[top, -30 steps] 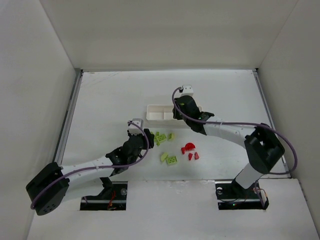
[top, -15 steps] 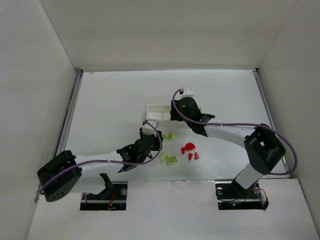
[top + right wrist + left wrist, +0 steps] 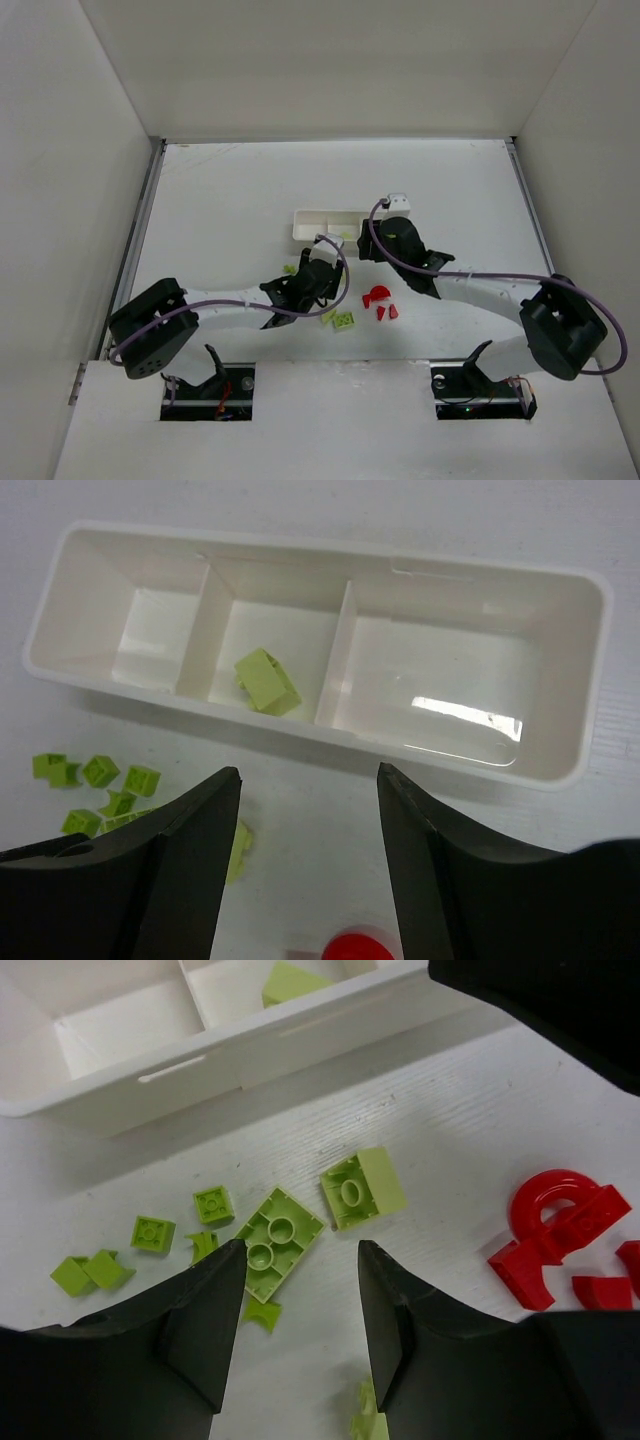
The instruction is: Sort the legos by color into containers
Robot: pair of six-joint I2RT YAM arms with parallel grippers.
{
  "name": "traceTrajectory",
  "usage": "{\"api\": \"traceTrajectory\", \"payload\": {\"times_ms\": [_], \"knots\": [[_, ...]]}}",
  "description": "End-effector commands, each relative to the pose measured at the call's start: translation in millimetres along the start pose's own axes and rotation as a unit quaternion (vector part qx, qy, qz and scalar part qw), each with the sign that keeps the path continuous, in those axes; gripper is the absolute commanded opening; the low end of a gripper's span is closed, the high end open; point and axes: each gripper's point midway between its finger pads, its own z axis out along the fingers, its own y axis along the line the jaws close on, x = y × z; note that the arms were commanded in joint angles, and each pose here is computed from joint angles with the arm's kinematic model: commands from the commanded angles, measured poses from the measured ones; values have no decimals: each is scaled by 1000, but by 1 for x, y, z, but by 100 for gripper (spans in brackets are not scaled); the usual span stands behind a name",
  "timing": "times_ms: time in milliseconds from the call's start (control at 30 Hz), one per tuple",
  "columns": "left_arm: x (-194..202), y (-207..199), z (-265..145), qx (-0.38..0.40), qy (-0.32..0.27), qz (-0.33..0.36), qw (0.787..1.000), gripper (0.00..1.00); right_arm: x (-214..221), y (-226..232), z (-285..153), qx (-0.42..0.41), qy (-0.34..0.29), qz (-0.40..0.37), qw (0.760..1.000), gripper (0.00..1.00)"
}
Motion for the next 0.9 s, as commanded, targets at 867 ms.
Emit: {"api": "traceTrajectory", "payload": {"times_ms": [867], "knots": [[3,10,25,-35,15,26,999,59,-24,16,-5,-35,-45,30,998,73]]}}
